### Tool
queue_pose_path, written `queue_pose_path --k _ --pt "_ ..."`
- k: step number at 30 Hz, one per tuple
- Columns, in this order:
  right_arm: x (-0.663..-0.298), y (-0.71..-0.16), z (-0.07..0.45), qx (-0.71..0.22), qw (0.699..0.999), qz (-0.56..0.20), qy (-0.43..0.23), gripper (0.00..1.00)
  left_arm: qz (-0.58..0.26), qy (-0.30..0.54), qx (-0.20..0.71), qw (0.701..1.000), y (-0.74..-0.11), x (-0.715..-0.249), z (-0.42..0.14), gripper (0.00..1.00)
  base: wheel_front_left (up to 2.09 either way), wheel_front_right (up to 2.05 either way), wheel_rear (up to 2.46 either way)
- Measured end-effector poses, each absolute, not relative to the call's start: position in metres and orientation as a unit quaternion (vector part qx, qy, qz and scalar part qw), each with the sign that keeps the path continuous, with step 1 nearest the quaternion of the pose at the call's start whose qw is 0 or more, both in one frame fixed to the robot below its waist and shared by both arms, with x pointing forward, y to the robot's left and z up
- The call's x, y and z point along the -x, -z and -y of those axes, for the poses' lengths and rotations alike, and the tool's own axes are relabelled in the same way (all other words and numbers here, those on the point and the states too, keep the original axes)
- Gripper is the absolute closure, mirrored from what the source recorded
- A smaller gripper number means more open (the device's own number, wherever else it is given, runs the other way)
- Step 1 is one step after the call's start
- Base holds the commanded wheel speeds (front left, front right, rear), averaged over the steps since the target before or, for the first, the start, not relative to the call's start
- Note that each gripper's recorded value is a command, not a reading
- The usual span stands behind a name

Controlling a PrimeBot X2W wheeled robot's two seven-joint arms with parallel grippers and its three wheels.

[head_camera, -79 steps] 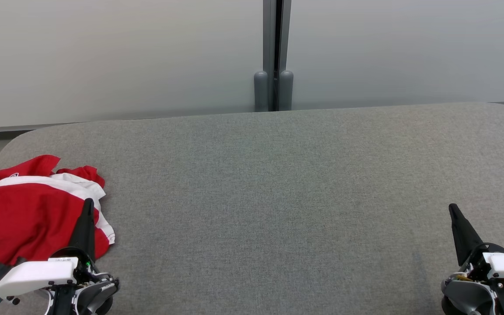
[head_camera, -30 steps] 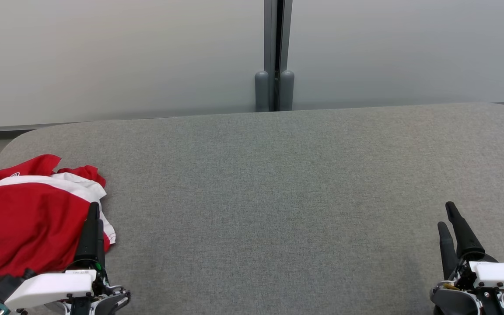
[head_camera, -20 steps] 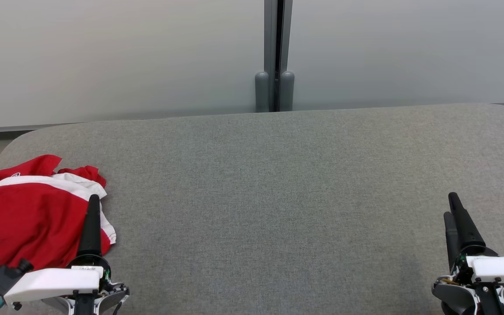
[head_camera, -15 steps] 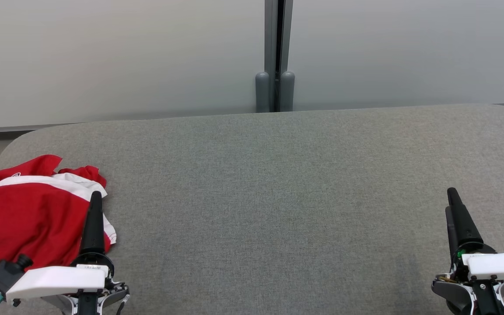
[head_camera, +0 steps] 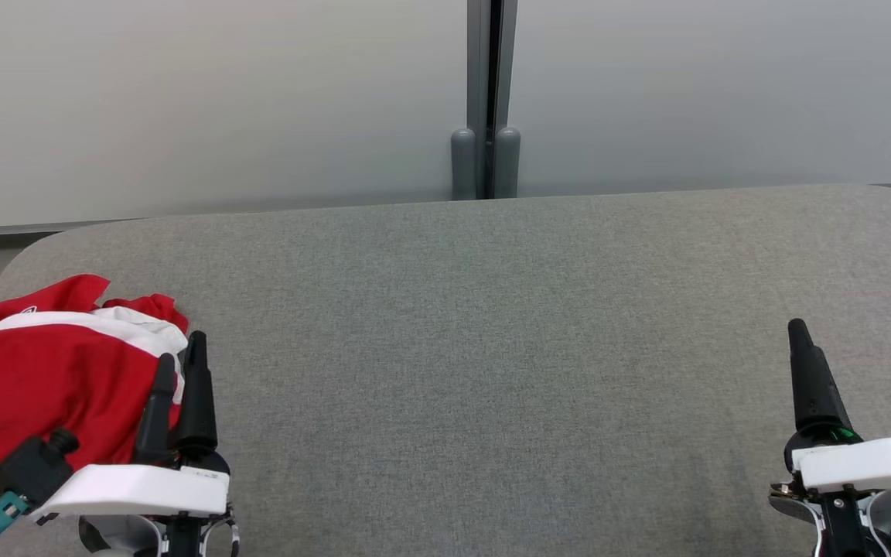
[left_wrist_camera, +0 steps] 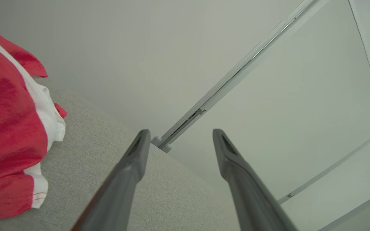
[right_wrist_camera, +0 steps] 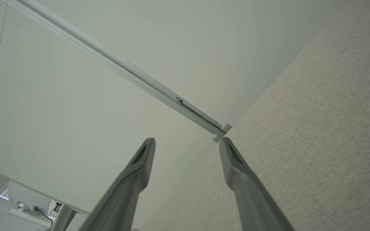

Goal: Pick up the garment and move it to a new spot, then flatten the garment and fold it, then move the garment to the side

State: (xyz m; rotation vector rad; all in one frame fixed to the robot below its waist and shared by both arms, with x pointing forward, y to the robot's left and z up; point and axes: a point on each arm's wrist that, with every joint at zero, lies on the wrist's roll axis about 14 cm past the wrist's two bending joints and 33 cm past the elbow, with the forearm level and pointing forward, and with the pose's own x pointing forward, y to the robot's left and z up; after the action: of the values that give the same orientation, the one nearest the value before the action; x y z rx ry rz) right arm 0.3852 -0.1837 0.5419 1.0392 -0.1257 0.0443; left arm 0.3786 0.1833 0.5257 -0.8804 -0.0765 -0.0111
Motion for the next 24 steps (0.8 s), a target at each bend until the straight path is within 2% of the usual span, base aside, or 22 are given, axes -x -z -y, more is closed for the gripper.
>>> queue_pose_path --k 12,24 --pt "-0.385 -0.541 0.179 -0.351 0.934 0.059 -0.032 0.0 0.03 0.006 0.299 0.954 -0.522 -0.378 -0.176 0.0 0.0 0.0 0.0" --pt "-0.385 -0.538 0.169 -0.237 0.969 0.056 -0.05 0.0 0.035 0.008 0.213 0.976 -0.523 -0.377 -0.173 0.0 0.0 0.0 0.0"
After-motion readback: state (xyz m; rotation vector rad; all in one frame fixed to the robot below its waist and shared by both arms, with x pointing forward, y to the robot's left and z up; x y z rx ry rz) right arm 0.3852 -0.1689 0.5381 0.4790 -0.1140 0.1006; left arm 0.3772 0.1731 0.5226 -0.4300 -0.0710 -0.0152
